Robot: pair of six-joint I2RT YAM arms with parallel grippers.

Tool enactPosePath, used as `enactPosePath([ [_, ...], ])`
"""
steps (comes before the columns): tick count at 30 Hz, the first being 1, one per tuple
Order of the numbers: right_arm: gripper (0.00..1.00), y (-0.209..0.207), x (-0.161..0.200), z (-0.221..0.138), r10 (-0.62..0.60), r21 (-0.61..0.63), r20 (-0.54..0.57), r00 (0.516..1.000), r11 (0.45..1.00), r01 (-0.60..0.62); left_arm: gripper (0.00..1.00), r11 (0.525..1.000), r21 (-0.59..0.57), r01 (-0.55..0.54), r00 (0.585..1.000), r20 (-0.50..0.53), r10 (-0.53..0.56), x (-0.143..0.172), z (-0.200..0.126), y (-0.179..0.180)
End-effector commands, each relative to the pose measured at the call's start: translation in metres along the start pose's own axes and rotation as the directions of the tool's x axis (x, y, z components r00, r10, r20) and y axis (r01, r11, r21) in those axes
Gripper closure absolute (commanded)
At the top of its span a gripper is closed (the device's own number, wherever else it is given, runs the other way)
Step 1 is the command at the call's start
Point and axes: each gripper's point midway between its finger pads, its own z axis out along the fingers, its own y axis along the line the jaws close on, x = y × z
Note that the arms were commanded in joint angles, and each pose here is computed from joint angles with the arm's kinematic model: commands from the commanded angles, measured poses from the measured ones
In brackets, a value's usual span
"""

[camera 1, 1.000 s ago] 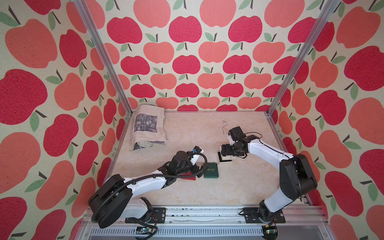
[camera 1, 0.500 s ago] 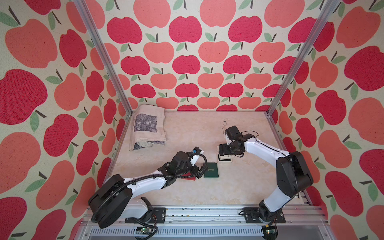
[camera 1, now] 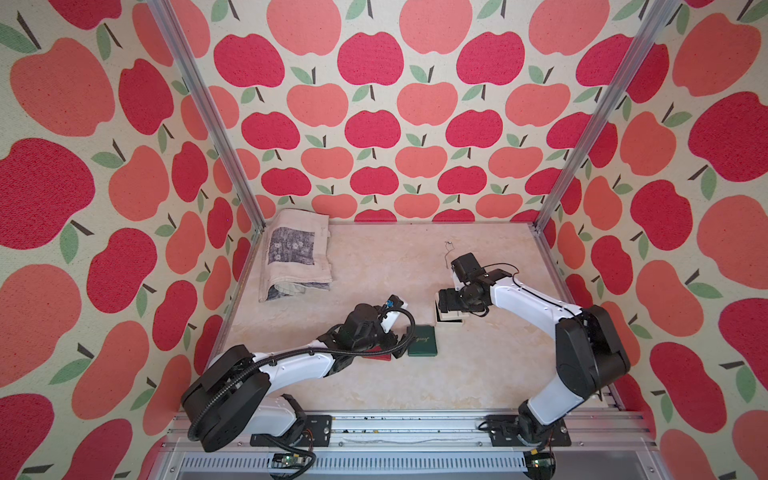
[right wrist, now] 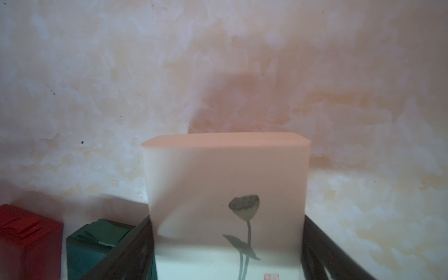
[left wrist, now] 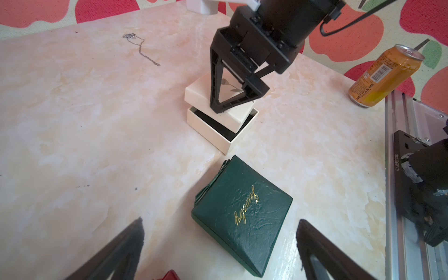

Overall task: Take the necklace out of the lift-off lid jewelry box
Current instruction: Close the lid on the jewelry box.

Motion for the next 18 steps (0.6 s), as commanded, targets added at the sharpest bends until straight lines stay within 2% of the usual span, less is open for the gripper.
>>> enactPosePath([
  [1, 0.12, 0.005, 0.007, -0.005, 0.029, -0.011, -0.006, 1.0, 1.0, -0.029, 0.01, 1.0, 0.006, -0.019, 1.0, 0.016, 0.019, -0.014, 0.007, 0.003],
  [18, 0.12, 0.001, 0.01, -0.001, 0.087, 0.051, -0.019, 0.996, 0.995, -0.086, 0.01, 0.999, 0.032, -0.013, 1.0, -0.008, 0.013, -0.011, 0.019, 0.003],
])
